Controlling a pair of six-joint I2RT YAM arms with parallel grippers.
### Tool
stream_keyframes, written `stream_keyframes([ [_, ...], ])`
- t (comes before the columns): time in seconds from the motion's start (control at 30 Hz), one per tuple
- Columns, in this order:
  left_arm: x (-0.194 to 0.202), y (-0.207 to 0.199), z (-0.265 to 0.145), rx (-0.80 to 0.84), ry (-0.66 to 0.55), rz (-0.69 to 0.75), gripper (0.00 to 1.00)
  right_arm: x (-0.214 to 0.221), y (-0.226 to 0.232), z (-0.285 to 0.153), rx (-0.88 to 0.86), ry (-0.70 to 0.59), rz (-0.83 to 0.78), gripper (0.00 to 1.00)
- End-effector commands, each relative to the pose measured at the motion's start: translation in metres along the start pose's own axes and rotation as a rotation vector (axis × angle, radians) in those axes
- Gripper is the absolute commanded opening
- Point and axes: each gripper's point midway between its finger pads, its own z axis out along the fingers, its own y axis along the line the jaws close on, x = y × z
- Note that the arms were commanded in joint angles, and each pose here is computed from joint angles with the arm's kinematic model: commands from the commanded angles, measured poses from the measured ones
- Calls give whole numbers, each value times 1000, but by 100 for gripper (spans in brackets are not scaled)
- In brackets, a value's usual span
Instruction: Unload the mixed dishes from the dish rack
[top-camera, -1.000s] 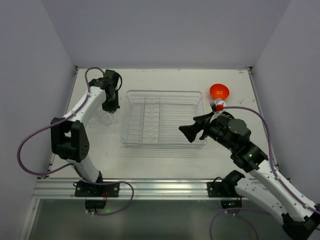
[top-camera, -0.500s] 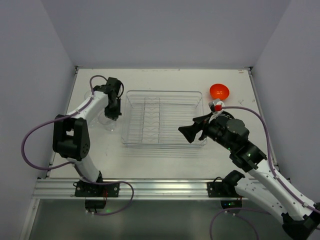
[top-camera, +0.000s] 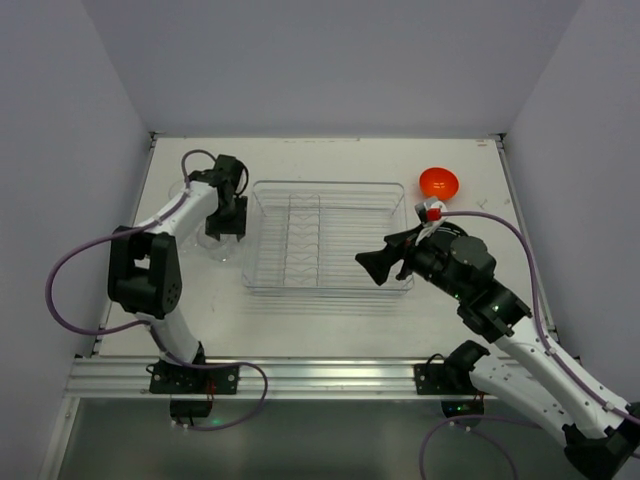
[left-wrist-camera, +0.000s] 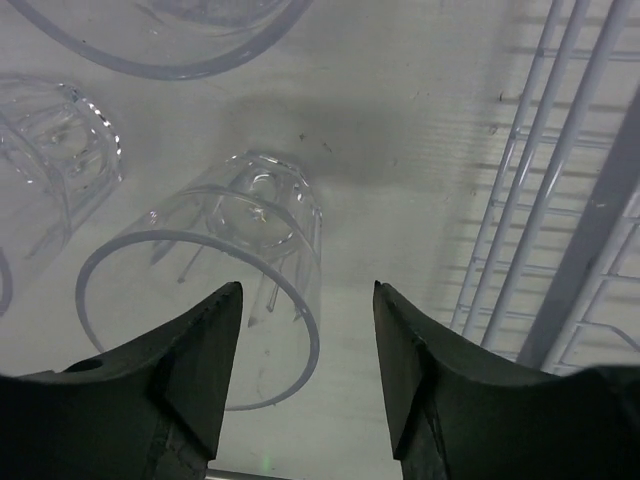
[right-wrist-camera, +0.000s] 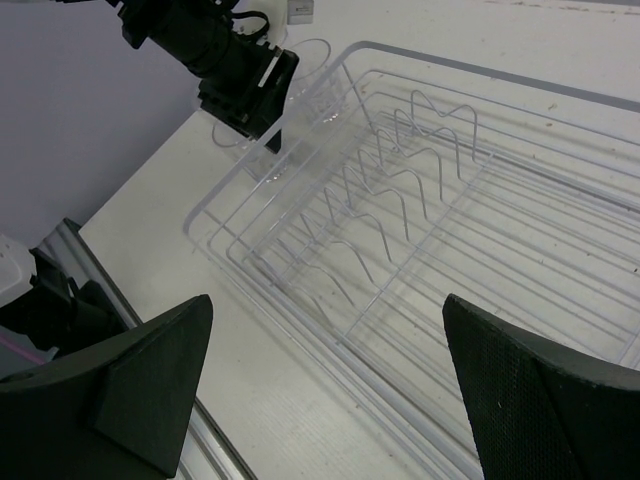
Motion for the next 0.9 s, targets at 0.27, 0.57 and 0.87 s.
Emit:
stream_keyframes([
  [0.27,-53,17,-135,73,-429,-84,90,-2,6,6,-45,-7,-14,99],
  [0.57,-25,54,-219,79,-878,-172,100,-35,-6,-14,87,-70,-29,99],
  [0.87,29,87,-250,54,-1101,-288,100,-83,-33,-78,376,-136,-11,99],
])
